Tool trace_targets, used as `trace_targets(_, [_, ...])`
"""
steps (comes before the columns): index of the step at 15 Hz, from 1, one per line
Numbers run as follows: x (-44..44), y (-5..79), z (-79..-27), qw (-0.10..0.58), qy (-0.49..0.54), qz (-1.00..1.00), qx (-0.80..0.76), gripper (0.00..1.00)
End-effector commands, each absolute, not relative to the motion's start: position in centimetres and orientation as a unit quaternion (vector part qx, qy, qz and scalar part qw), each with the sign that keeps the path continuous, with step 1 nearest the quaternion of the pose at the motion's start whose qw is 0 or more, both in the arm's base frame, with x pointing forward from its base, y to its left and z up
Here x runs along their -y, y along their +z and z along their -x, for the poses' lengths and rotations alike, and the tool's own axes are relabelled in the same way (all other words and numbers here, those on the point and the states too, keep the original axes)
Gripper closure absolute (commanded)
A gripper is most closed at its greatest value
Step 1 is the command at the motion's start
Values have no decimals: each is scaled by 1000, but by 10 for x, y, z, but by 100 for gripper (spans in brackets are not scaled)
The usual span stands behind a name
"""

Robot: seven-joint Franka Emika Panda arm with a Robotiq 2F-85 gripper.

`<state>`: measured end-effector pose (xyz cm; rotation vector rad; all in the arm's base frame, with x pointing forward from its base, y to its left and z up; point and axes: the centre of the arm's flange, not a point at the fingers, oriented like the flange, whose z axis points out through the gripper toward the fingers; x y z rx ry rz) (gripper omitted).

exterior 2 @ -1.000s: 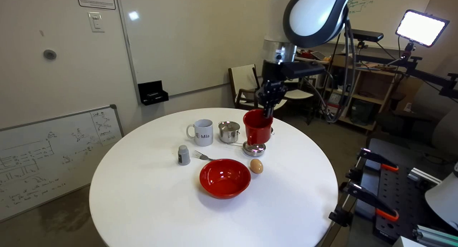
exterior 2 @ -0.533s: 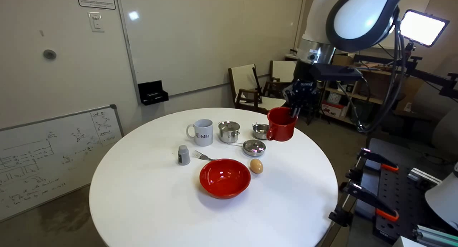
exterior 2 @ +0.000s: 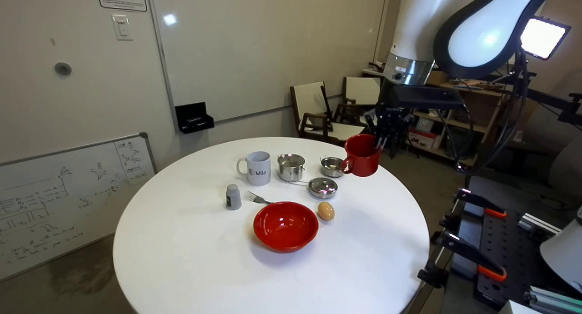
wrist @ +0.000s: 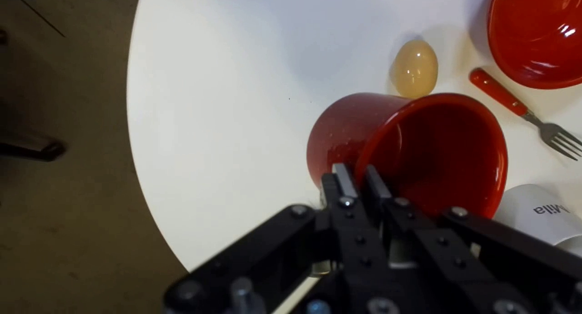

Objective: Pick the cup in the bowl and put it on the table

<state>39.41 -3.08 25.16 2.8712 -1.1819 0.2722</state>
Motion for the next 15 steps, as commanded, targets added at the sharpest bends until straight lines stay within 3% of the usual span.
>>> trace_targets(1, [4,236,-392,20,88,-916,391,98])
trace_targets(15, [-5,139,-422,51,13,-939,339,98])
